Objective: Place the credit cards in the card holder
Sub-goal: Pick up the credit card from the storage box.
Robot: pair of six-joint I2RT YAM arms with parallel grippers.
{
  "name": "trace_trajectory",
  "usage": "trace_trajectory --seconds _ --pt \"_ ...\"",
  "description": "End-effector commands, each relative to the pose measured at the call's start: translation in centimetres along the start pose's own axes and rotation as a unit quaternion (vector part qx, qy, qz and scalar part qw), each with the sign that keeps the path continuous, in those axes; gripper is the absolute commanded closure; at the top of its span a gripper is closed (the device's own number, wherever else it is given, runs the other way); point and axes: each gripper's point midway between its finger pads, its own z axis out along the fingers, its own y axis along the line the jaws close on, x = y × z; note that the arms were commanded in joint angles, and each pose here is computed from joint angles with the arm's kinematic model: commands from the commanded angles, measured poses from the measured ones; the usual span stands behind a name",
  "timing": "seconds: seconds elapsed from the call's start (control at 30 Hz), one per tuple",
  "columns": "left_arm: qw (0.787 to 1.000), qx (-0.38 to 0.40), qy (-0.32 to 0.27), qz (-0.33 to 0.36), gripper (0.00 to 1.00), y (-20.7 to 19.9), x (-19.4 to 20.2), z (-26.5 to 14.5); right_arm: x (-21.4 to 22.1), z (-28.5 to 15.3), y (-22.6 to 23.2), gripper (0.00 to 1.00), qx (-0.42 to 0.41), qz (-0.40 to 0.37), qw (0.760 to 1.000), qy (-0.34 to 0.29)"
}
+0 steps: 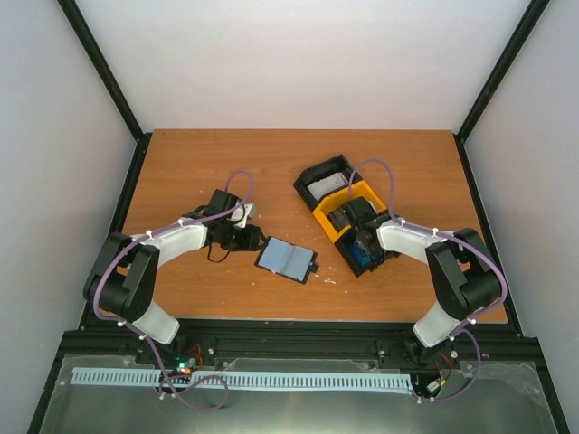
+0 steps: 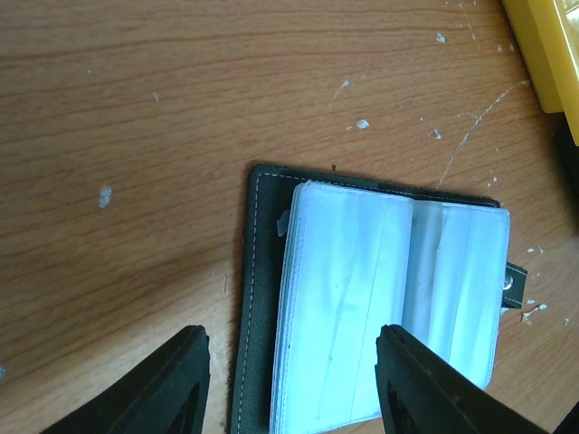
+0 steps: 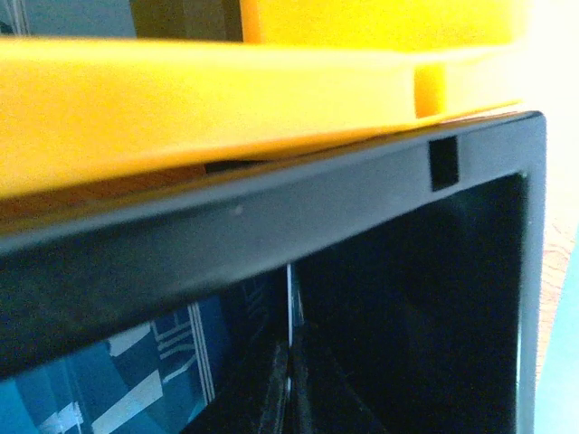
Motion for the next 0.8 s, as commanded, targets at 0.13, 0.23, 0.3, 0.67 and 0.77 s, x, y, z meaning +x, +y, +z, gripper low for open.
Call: trace_trajectory --seconds 0.13,0.23,0.3,0.67,0.77 --pt "1.000 0.007 -0.027 -0.009 0.46 -0.7 -1.7 -0.7 -2.7 -4.8 -3.1 0.97 -0.024 0.060 0.996 -0.054" --pt "0.999 0.010 -0.029 -0.011 0.43 -0.9 -1.8 -0.9 -3.1 -8.0 -4.2 0.97 -0.055 0.090 0.991 -0.085" --pt "0.999 0.011 -0.031 -0.013 0.40 -0.9 -1.8 -0.9 -3.2 -10.1 -4.5 0.97 -0.089 0.106 0.984 -0.108" --pt "0.999 0.039 -0.015 -0.019 0.34 -1.4 -0.8 -0.4 -7.0 -20.3 1.9 0.97 -0.435 0.238 0.850 -0.176" --pt "0.999 0.042 -0.004 -0.030 0.35 -1.2 -0.1 0.0 -7.7 -20.3 2.6 0.97 -0.462 0.276 0.822 -0.184"
